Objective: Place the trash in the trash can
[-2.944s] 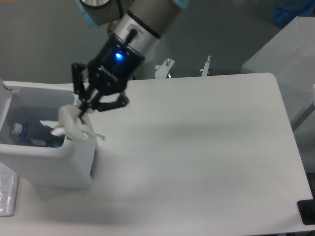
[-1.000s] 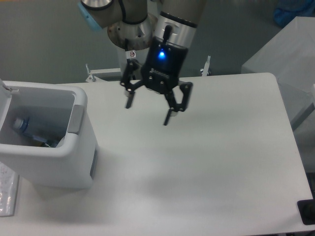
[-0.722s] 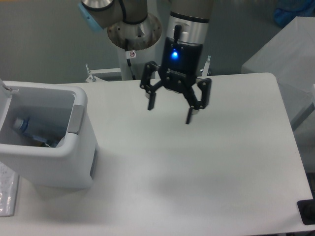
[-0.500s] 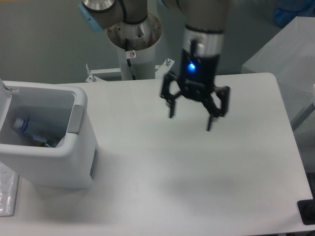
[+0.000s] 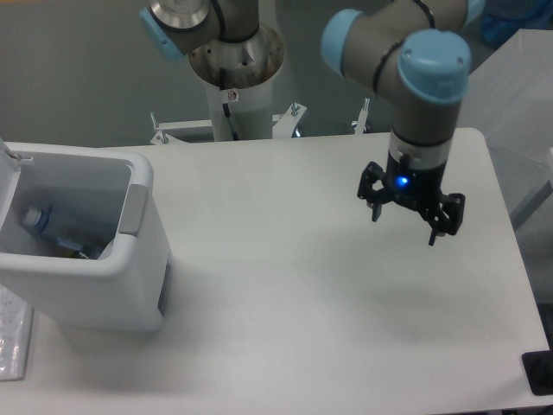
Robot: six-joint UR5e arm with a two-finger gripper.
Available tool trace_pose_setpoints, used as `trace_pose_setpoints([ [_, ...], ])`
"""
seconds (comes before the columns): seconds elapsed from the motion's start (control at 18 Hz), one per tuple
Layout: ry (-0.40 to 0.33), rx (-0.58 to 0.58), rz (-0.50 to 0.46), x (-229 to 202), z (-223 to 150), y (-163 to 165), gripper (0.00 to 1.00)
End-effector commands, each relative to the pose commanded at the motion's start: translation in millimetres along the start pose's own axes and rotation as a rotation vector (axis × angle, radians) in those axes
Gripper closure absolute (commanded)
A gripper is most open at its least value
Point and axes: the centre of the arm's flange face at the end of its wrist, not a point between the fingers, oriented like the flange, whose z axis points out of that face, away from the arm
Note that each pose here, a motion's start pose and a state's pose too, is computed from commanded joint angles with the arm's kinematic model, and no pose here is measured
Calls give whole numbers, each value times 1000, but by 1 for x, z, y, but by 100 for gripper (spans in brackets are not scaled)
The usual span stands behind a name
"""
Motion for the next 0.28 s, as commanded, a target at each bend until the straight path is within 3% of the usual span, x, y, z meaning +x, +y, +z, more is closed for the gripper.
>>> trace_pose_setpoints([
  [0.28,7,-4,-2,2,4,2,0],
])
